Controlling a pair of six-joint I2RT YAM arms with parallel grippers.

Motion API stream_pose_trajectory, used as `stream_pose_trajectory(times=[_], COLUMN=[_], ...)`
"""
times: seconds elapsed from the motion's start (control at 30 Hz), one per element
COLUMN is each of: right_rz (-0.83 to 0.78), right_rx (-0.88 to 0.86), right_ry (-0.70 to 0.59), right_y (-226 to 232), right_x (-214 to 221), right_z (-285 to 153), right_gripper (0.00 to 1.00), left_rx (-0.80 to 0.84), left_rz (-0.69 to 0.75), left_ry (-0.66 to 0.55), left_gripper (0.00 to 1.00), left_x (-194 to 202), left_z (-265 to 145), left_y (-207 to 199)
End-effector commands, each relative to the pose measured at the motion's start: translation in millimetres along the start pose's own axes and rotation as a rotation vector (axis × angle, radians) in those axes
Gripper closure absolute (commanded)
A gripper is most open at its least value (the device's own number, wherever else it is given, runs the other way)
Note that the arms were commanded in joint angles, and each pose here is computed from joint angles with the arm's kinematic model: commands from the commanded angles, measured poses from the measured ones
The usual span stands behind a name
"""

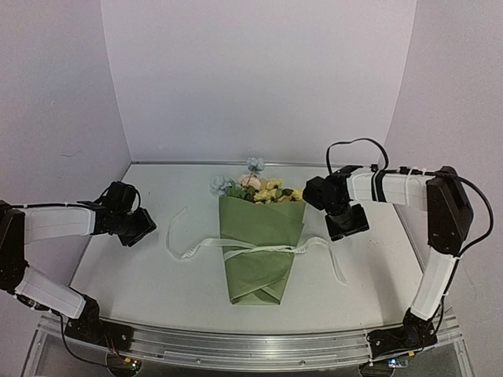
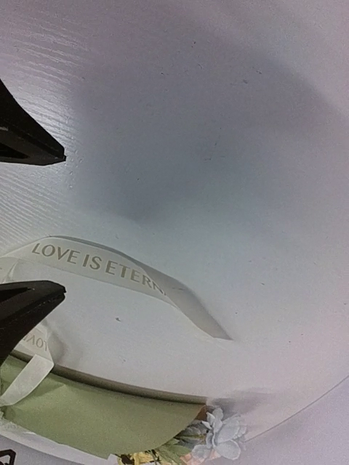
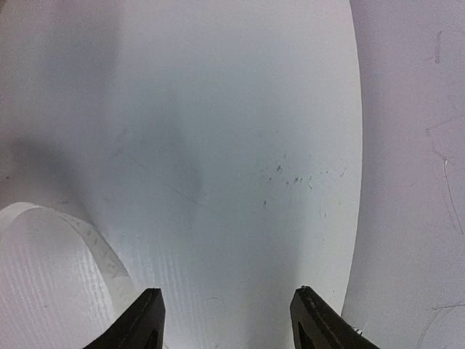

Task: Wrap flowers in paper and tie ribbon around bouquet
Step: Tie the half-tied ribbon around the folded bouquet.

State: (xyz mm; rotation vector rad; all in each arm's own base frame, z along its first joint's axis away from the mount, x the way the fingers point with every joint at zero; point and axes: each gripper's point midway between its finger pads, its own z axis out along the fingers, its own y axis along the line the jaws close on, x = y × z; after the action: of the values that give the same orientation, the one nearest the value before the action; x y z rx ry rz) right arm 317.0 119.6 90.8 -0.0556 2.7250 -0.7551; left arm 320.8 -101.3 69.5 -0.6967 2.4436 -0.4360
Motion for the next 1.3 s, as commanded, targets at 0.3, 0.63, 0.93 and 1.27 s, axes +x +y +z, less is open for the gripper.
stream_pose_trajectory(times=[0.3, 0.63, 0.93, 1.27], right_rz=[0.537, 0.792, 0.859, 0.852], right_rx=[-0.704, -0.908, -0.977, -0.935], right_ry=[0.021, 0.067, 0.107, 0.123], right_y=[74.3, 109.8, 134.6, 138.9], right_x=[1.8, -2.2, -3.5, 14.2], right_z=[-43.5, -39.4, -39.5, -27.1], right_gripper=[0.31, 0.27, 0.30, 0.52], left_rx=[0.008, -0.100, -0.191, -0.247], left_rz=[0.130, 0.207, 0.091, -0.176], left_ry=[0.057, 0.091, 0.038, -0.077], left_gripper=[0.41, 0.49, 0.94, 1.00], left_x=[-25.6, -19.1, -27.4, -39.5], left_z=[51.9, 93.8, 76.1, 23.6], left_y=[-47.8, -50.2, -7.8, 66.7])
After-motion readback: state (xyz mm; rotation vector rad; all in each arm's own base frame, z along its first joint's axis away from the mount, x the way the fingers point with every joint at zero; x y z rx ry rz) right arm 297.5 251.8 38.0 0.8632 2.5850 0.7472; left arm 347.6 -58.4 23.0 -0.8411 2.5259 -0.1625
